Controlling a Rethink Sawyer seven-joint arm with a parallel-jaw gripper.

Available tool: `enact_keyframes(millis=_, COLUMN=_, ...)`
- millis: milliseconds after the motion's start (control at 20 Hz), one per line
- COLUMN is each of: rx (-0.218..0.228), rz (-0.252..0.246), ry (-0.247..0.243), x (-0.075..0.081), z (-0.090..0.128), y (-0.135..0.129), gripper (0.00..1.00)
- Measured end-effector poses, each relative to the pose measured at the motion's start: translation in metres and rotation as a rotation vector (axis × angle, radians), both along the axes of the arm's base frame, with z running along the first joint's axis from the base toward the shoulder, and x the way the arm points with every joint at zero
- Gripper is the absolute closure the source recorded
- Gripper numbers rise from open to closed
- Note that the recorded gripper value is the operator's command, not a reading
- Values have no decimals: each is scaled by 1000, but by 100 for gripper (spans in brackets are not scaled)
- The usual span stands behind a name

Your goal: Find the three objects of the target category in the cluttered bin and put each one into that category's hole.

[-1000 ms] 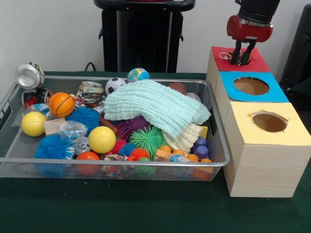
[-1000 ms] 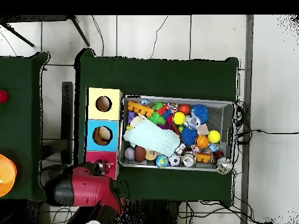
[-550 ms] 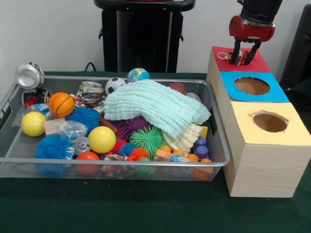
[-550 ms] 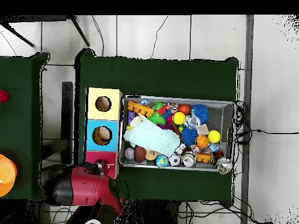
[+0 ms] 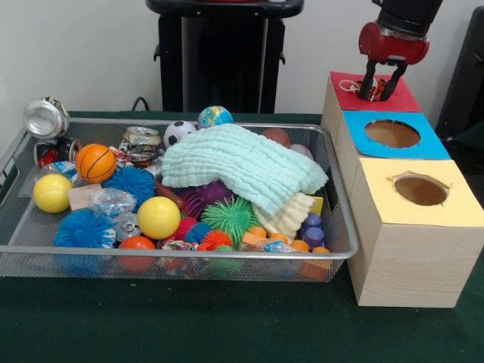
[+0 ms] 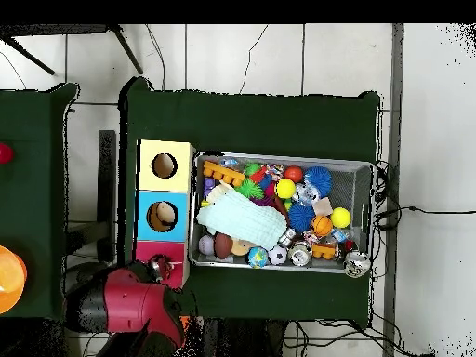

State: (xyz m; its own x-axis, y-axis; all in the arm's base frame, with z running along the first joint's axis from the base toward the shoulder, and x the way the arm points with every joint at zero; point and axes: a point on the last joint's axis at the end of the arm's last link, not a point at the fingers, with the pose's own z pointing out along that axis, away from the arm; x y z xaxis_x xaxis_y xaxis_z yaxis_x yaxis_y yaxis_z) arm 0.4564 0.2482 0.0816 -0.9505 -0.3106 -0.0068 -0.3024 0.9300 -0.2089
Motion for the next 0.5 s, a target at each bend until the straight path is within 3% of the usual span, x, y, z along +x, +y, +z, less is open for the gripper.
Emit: enact_keyframes(millis=500, rx=-34, rz=28, ry=-27, x=-7, z=9, y=2, gripper=0)
